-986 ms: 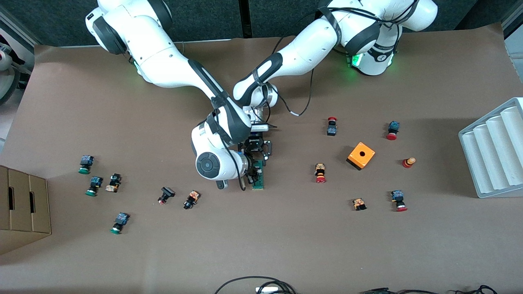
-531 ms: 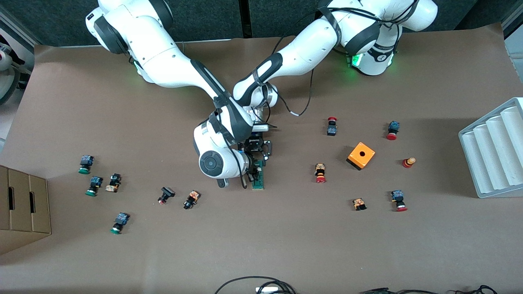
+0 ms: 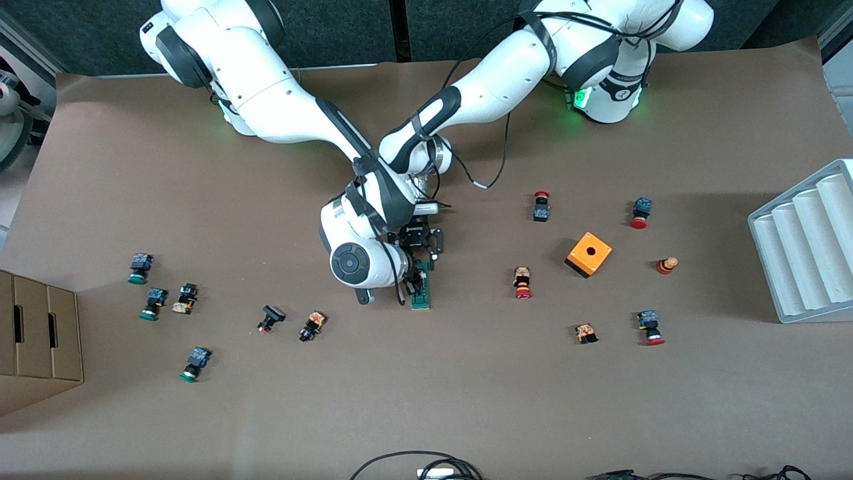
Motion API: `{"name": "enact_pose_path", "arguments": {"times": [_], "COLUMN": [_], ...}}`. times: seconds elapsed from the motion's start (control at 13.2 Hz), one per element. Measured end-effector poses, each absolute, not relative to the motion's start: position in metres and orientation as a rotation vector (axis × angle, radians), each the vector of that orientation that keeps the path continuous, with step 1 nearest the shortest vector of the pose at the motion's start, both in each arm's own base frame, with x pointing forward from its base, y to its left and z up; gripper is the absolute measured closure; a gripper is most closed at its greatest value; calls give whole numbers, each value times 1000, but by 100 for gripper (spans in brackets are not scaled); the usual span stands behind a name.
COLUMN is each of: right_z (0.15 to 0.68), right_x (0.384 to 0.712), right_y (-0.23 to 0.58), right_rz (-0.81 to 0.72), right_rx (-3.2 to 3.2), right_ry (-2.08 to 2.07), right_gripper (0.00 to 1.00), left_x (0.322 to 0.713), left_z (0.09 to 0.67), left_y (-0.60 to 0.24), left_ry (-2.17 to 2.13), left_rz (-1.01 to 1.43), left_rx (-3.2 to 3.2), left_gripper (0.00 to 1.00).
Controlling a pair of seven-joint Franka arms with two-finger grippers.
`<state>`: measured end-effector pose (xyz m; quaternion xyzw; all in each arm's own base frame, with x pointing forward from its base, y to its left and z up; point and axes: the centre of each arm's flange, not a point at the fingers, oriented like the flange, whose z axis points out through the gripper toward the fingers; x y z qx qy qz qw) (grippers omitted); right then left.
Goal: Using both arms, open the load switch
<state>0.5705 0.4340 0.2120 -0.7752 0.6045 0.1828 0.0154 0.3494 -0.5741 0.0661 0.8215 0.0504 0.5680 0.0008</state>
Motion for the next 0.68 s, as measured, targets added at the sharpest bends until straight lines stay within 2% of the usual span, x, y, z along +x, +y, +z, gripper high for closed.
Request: {"name": "enact_pose_path", "arguments": {"times": [0.23, 0.38, 0.68], "right_z": [211, 212, 245], "right_x": [570, 570, 587], "right_y": [434, 434, 422], "right_rz": [560, 559, 506], "right_rx": [-2410, -2409, -2393], "right_ry": [1879, 1878, 1851], "right_gripper": [78, 75, 35], "left_x": [350, 350, 350], "left_z": [68, 69, 71], "left_y": [-576, -576, -579], "left_ry": [170, 186, 201], "left_rz": [1780, 1775, 1770], "left_rx": [2580, 2584, 2583], "left_gripper": [21, 21, 21]}}
